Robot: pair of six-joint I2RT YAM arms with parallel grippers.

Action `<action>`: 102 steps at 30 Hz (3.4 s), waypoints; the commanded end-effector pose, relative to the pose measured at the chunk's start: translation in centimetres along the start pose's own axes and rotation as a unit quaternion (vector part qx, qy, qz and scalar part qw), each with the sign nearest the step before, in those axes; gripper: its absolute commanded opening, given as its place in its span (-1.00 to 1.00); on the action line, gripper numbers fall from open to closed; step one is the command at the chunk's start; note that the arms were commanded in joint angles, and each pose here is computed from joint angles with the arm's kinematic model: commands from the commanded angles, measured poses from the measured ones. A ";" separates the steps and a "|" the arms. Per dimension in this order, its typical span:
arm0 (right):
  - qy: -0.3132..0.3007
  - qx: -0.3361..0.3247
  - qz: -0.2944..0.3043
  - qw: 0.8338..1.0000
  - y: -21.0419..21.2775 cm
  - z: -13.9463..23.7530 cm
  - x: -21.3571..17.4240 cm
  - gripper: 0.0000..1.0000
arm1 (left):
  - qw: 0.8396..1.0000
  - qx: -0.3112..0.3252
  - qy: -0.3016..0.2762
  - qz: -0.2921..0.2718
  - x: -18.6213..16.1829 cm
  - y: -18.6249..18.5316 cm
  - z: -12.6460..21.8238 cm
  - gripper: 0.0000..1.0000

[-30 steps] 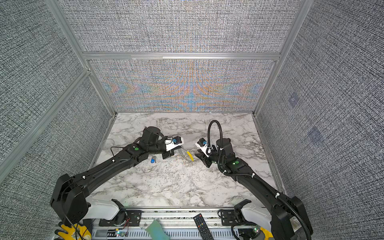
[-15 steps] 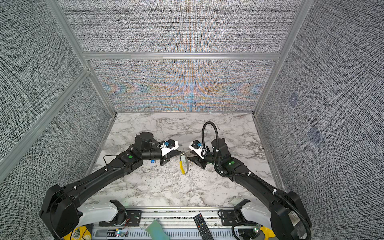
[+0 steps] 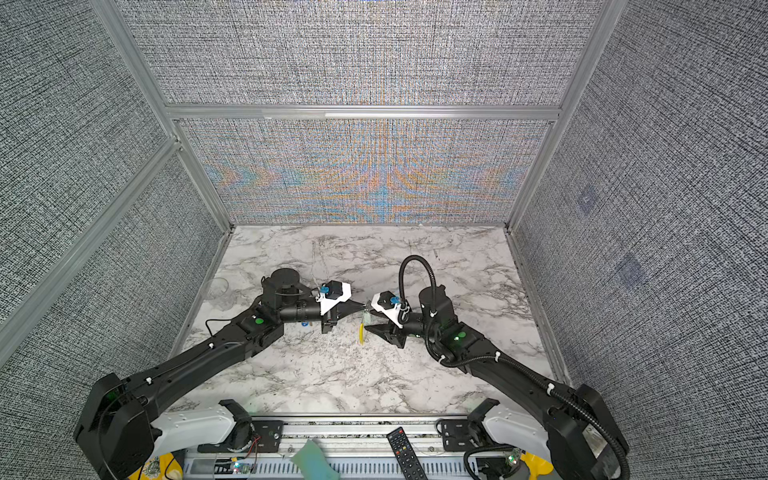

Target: Remove the keys from the keyring

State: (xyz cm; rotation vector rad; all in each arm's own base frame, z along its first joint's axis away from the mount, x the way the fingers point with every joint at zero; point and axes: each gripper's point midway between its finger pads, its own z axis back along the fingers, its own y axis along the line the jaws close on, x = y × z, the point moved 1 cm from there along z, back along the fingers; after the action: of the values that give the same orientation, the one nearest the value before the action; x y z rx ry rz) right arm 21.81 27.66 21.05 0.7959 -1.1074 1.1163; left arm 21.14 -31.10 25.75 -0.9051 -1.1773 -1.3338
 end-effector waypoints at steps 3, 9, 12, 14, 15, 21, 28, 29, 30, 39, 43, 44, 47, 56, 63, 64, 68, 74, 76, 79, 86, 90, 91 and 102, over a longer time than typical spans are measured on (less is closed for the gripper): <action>-0.032 0.008 -0.007 0.999 0.3 -0.2 1.2 -0.15 | 0.999 -0.018 -0.031 -0.017 1.3 -0.5 0.1 -1.00; -0.049 0.011 -0.008 0.999 0.8 -0.2 1.9 -0.27 | 0.998 -0.034 -0.053 -0.014 1.9 -1.1 0.2 -1.00; -0.052 0.018 -0.006 0.998 1.2 -0.3 1.9 -0.34 | 0.998 -0.031 -0.053 -0.020 1.8 -1.2 0.3 -1.00; -0.053 0.019 -0.004 0.998 1.2 -0.5 1.9 -0.36 | 0.998 -0.031 -0.051 -0.021 1.6 -1.2 0.2 -1.00; -0.055 0.019 -0.004 0.998 1.2 -0.5 2.0 -0.39 | 0.998 -0.033 -0.051 -0.022 1.6 -1.2 0.2 -1.00; -0.057 0.029 -0.004 0.998 1.5 -0.8 2.0 -0.49 | 0.998 -0.033 -0.054 -0.028 1.6 -1.3 0.2 -1.00; -0.056 0.027 0.003 0.998 1.5 -0.8 1.8 -0.58 | 0.997 -0.023 -0.053 -0.049 1.4 -1.2 0.3 -1.00; -0.054 0.025 0.004 0.998 1.4 -0.8 1.7 -0.59 | 0.997 -0.021 -0.053 -0.053 1.4 -1.2 0.3 -1.00; -0.053 0.023 0.004 0.998 1.4 -0.8 1.7 -0.60 | 0.997 -0.018 -0.053 -0.058 1.4 -1.1 0.4 -1.00; -0.012 -0.034 0.029 0.999 0.2 -0.1 -0.3 -0.29 | 0.991 0.015 -0.037 -0.124 1.0 -1.4 0.4 -1.00; 0.002 -0.063 0.051 0.997 -0.3 0.6 -0.8 -0.18 | 0.986 0.034 -0.023 -0.165 0.9 -1.6 0.3 -1.00; 0.006 -0.065 0.055 0.996 -0.3 0.7 -0.9 -0.18 | 0.984 0.040 -0.019 -0.174 0.8 -1.7 0.3 -1.00; 0.011 -0.077 0.062 0.995 -0.5 1.1 -1.1 -0.18 | 0.978 0.053 -0.011 -0.202 0.8 -2.0 0.2 -1.00; -0.003 -0.060 0.069 0.996 0.0 1.0 -0.3 -0.26 | 0.973 0.064 -0.010 -0.223 1.0 -2.3 0.2 -1.00; -0.023 -0.044 0.063 0.997 0.2 0.5 0.8 -0.34 | 0.979 0.064 -0.043 -0.187 1.7 -2.6 0.4 -1.00; -0.026 -0.043 0.062 0.997 0.3 0.5 1.0 -0.36 | 0.980 0.062 -0.050 -0.180 1.9 -2.7 0.3 -1.00; -0.039 -0.033 0.060 0.997 0.6 0.3 1.4 -0.44 | 0.983 0.062 -0.075 -0.157 2.3 -2.9 0.4 -1.00; -0.047 -0.006 0.053 0.997 1.5 0.0 1.7 -0.45 | 0.983 0.063 -0.091 -0.144 2.7 -3.0 0.6 -1.00; -0.051 -0.004 0.053 0.997 1.6 0.0 1.9 -0.46 | 0.984 0.062 -0.091 -0.143 2.7 -3.0 0.5 -1.00; -0.057 -0.004 0.053 0.997 1.7 0.0 2.2 -0.48 | 0.983 0.064 -0.091 -0.143 2.7 -3.0 0.6 -1.00; -0.072 -0.012 0.061 0.995 1.7 0.5 2.8 -0.53 | 0.984 0.064 -0.090 -0.142 2.6 -3.0 0.6 -1.00; -0.069 -0.007 0.056 0.996 1.8 0.4 2.6 -0.64 | 0.984 0.064 -0.090 -0.142 2.6 -2.9 0.5 -1.00; -0.069 -0.005 0.056 0.996 1.9 0.4 2.5 -0.70 | 0.984 0.064 -0.089 -0.142 2.6 -2.9 0.5 -1.00; -0.042 -0.010 0.066 0.997 1.8 0.5 1.7 -1.00 | 0.980 0.096 -0.071 -0.158 2.2 -2.1 0.9 -1.00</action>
State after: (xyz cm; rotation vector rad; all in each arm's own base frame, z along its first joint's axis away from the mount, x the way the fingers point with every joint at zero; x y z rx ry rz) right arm 20.00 28.31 22.96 0.7953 -1.2636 1.1697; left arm 18.19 -31.15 27.02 -0.7557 -1.5246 -1.4020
